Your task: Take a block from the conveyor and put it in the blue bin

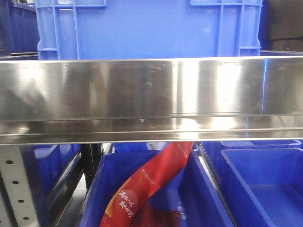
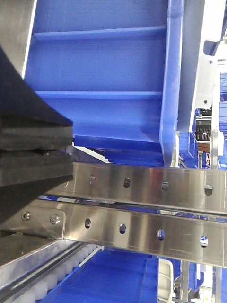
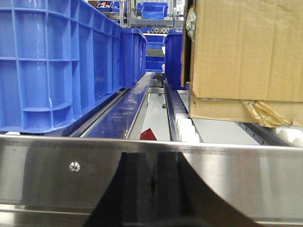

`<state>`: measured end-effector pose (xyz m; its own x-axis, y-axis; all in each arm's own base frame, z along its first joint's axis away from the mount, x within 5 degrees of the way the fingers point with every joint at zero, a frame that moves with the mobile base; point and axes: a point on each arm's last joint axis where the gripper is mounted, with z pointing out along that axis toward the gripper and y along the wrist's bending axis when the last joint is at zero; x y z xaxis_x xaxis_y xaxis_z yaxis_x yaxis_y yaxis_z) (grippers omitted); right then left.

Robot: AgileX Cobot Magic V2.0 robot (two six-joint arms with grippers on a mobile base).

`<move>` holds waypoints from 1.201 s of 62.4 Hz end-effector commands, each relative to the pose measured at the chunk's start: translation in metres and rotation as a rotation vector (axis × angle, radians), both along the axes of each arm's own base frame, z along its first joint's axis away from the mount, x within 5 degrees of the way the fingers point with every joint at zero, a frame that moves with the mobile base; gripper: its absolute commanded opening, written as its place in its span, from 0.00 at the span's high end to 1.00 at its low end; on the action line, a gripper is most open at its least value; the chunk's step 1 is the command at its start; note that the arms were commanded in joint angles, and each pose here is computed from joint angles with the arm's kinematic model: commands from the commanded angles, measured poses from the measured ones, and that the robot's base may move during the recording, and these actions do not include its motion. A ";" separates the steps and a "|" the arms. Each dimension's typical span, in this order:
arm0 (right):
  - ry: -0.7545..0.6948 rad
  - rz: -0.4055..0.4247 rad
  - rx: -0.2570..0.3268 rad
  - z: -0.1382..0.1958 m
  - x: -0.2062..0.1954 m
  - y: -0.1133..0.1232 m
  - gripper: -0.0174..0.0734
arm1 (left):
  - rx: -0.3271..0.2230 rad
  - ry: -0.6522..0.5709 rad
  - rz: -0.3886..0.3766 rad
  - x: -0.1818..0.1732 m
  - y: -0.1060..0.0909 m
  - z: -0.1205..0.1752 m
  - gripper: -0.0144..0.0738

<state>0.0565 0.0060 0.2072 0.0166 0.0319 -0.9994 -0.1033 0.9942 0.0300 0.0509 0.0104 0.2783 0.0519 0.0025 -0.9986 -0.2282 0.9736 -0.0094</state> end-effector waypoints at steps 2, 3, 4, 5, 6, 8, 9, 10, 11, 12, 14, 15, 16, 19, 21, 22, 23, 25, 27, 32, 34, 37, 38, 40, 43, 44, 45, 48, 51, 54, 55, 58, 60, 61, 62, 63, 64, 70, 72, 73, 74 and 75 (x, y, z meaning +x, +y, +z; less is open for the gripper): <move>-0.019 0.000 -0.012 0.001 0.000 0.000 0.99 | -0.001 -0.012 0.005 -0.001 0.000 0.001 0.96; -0.019 0.000 -0.012 0.001 0.000 0.000 0.99 | -0.001 -0.012 0.005 -0.001 0.000 0.001 0.96; -0.019 0.000 -0.012 0.001 0.000 0.000 0.99 | -0.001 -0.012 0.005 -0.001 0.000 0.001 0.96; -0.019 0.000 -0.012 0.001 0.000 0.000 0.99 | -0.001 -0.012 0.005 -0.001 0.000 0.001 0.96; -0.019 0.000 -0.012 0.001 0.000 0.000 0.99 | -0.001 -0.012 0.005 -0.001 0.000 0.001 0.96; -0.019 0.000 -0.012 0.001 0.000 0.000 0.99 | -0.001 -0.012 0.005 -0.001 0.000 0.001 0.96; -0.019 0.000 -0.012 0.001 0.000 0.000 0.99 | -0.001 -0.012 0.005 -0.001 0.000 0.001 0.96; -0.019 0.000 -0.012 0.001 0.000 0.000 0.99 | -0.001 -0.012 0.005 -0.001 0.000 0.001 0.96; -0.019 0.000 -0.012 0.001 0.000 0.000 0.99 | -0.001 -0.012 0.005 -0.001 0.000 0.001 0.96; -0.019 0.000 -0.012 0.001 0.000 0.000 0.99 | -0.001 -0.012 0.005 -0.001 0.000 0.001 0.96; -0.019 0.000 -0.012 0.001 0.000 0.000 0.99 | -0.001 -0.012 0.001 -0.001 0.000 0.001 0.96; -0.019 0.000 -0.012 0.001 0.000 0.000 0.99 | -0.001 -0.014 -0.016 0.000 -0.001 0.001 0.96; -0.019 0.000 -0.012 0.001 0.000 0.000 0.99 | -0.001 -0.017 -0.030 0.000 -0.002 0.001 0.96; -0.019 0.000 -0.012 0.001 0.000 0.000 0.99 | -0.002 -0.016 -0.091 0.001 -0.005 0.000 0.96; -0.019 0.000 -0.012 0.001 0.000 0.000 0.99 | -0.001 -0.020 -0.122 0.001 -0.006 0.000 0.96; -0.019 0.000 -0.012 0.001 0.000 0.000 0.99 | -0.002 -0.018 -0.136 0.001 -0.007 -0.001 0.96; -0.019 0.000 -0.012 0.001 0.000 0.000 0.99 | -0.002 -0.021 -0.156 0.001 -0.008 -0.001 0.96; -0.019 0.000 -0.012 0.001 0.000 0.000 0.99 | -0.002 -0.020 -0.180 0.002 -0.009 -0.002 0.96; -0.019 0.000 -0.012 0.001 0.000 0.000 0.99 | 0.024 -0.009 -0.197 0.002 -0.010 -0.004 0.96; -0.019 0.000 -0.012 0.001 0.000 0.000 0.99 | 0.183 -0.005 -0.182 0.004 -0.008 -0.009 0.96; -0.019 0.000 -0.012 0.001 0.000 0.000 0.99 | 0.207 -0.005 -0.179 0.004 -0.008 -0.014 0.96; -0.019 0.000 -0.012 0.001 0.000 0.000 0.99 | 0.180 -0.024 -0.181 0.005 -0.008 -0.019 0.96; -0.019 0.000 -0.012 0.001 0.000 0.000 0.99 | 0.166 -0.030 -0.184 0.005 -0.008 -0.022 0.96; -0.019 0.000 -0.012 0.001 0.000 0.000 0.99 | 0.132 -0.034 -0.190 0.006 -0.009 -0.029 0.96; -0.019 0.000 -0.012 0.001 0.000 0.000 0.99 | 0.084 -0.064 -0.200 0.007 -0.009 -0.041 0.96; -0.019 0.000 -0.012 0.001 0.000 0.000 0.99 | 0.074 -0.075 -0.201 0.007 -0.009 -0.044 0.96; -0.019 0.000 -0.012 0.001 0.000 0.000 0.99 | 0.066 -0.092 -0.202 0.007 -0.009 -0.047 0.96; -0.019 0.000 -0.012 0.001 0.000 0.000 0.99 | 0.051 -0.121 -0.204 0.007 -0.009 -0.056 0.96; -0.019 0.000 -0.012 0.001 0.000 0.000 0.99 | 0.052 -0.134 -0.203 0.004 -0.009 -0.056 0.96; -0.019 0.000 -0.012 0.001 0.000 0.000 0.99 | 0.040 -0.005 -0.204 0.005 -0.009 -0.067 0.96; -0.019 0.000 -0.012 0.001 0.000 0.000 0.99 | 0.038 0.013 -0.204 0.006 -0.009 -0.069 0.96; -0.019 0.000 -0.012 0.001 0.000 0.000 0.99 | 0.031 0.025 -0.204 0.006 -0.009 -0.070 0.96; -0.019 0.000 -0.012 0.001 0.000 0.000 0.99 | 0.018 0.041 -0.206 0.006 -0.009 -0.072 0.96; -0.021 0.000 -0.011 0.002 0.000 0.000 0.99 | 0.018 0.043 -0.206 0.006 -0.009 -0.072 0.96; -0.021 0.000 -0.011 0.002 0.000 0.000 0.99 | 0.018 0.043 -0.206 0.006 -0.009 -0.072 0.96; -0.021 0.000 -0.011 0.002 0.000 0.000 0.99 | 0.015 0.040 -0.206 0.006 -0.009 -0.072 0.96; -0.021 0.000 -0.011 0.002 0.000 0.000 0.99 | 0.012 0.035 -0.206 0.006 -0.009 -0.071 0.96; -0.025 0.000 -0.011 0.002 0.000 0.000 0.99 | -0.047 0.000 -0.209 0.005 -0.009 -0.069 0.96; -0.025 0.000 -0.011 0.002 0.000 0.000 0.99 | -0.054 -0.007 -0.209 0.005 -0.009 -0.068 0.96; -0.025 0.000 -0.011 0.002 0.000 0.000 0.99 | -0.054 -0.007 -0.209 0.005 -0.009 -0.068 0.96; -0.025 0.000 -0.011 0.002 0.000 0.000 0.99 | -0.053 -0.011 -0.209 0.005 -0.009 -0.068 0.96; -0.025 0.000 -0.011 0.002 0.000 0.000 0.99 | -0.053 -0.016 -0.209 0.005 -0.009 -0.068 0.96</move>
<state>0.0564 0.0060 0.2070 0.0157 0.0318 -0.9994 -0.1034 0.9942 0.0300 0.0571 0.0018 0.2058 0.0147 -0.0327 -0.9994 -0.0304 0.9990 -0.0332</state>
